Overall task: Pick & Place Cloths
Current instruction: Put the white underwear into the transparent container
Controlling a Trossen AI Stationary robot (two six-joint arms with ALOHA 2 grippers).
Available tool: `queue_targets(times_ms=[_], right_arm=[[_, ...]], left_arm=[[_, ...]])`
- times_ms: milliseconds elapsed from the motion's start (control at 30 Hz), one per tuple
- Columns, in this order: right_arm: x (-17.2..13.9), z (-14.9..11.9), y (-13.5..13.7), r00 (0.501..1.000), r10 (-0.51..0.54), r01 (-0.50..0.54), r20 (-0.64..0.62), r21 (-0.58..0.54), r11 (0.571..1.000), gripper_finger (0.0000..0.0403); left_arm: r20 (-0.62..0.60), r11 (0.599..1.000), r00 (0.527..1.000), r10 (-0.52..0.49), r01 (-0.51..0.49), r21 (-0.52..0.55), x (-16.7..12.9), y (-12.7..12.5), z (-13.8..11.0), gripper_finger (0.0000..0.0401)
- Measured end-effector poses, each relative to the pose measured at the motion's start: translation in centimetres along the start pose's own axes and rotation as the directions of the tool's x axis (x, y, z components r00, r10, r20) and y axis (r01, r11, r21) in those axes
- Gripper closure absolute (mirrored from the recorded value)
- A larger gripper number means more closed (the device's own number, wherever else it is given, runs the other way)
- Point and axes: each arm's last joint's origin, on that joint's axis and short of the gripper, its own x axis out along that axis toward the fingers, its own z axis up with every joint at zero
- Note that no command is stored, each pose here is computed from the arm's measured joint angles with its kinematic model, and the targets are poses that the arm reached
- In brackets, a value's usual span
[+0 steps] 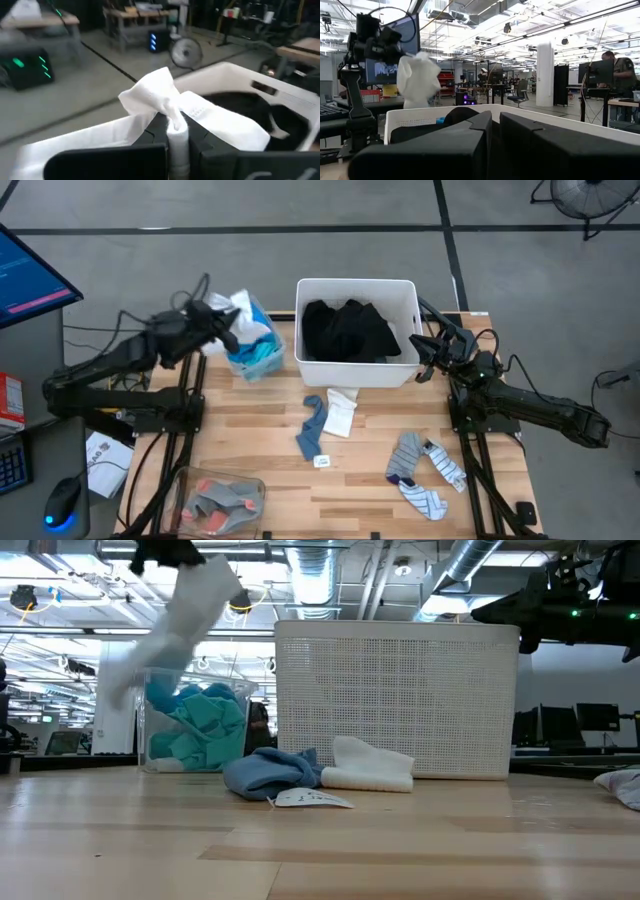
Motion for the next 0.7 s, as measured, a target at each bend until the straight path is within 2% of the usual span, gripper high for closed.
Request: queue_targets(times_ms=[67,167,233,333,467,567,700], right_arm=[[0.0,0.0,0.0,1.0,0.0,0.0,0.0,0.0,1.0,0.0365],[0.0,0.0,0.0,1.0,0.0,0.0,0.0,0.0,1.0,0.0365],[0.0,0.0,0.0,1.0,0.0,0.0,0.0,0.0,1.0,0.0365],[0.0,0.0,0.0,1.0,0.0,0.0,0.001,0.0,1.0,0.0365],[0.0,0.0,0.0,1.0,0.0,0.0,0.0,0.0,1.0,0.0365],[0.0,0.0,0.0,1.0,0.0,0.0,0.001,0.0,1.0,0.0365],[0.0,0.0,0.0,1.0,0.0,0.0,0.0,0.0,1.0,0.0365]], left_arm=[[-0.006,0.998,0.999,-0.047,0.047,-0.049,0.5,-0.4,-0.8,0.0401],[0.086,0.974,0.982,-0.171,0.182,-0.135,0.9,-1.0,-0.3,0.0401],[0.173,0.958,0.959,-0.225,0.25,-0.14,0.9,-1.3,0.5,0.0401],[0.236,0.959,0.944,-0.229,0.261,-0.114,0.8,-1.3,1.2,0.0401],[0.195,0.984,0.971,-0.136,0.156,-0.091,1.0,-0.7,0.7,0.04],[0.087,0.998,0.996,-0.023,0.028,-0.049,1.5,0.1,-0.4,0.04],[-0.034,0.991,0.991,0.132,-0.132,-0.023,2.4,1.2,-2.0,0.04]])
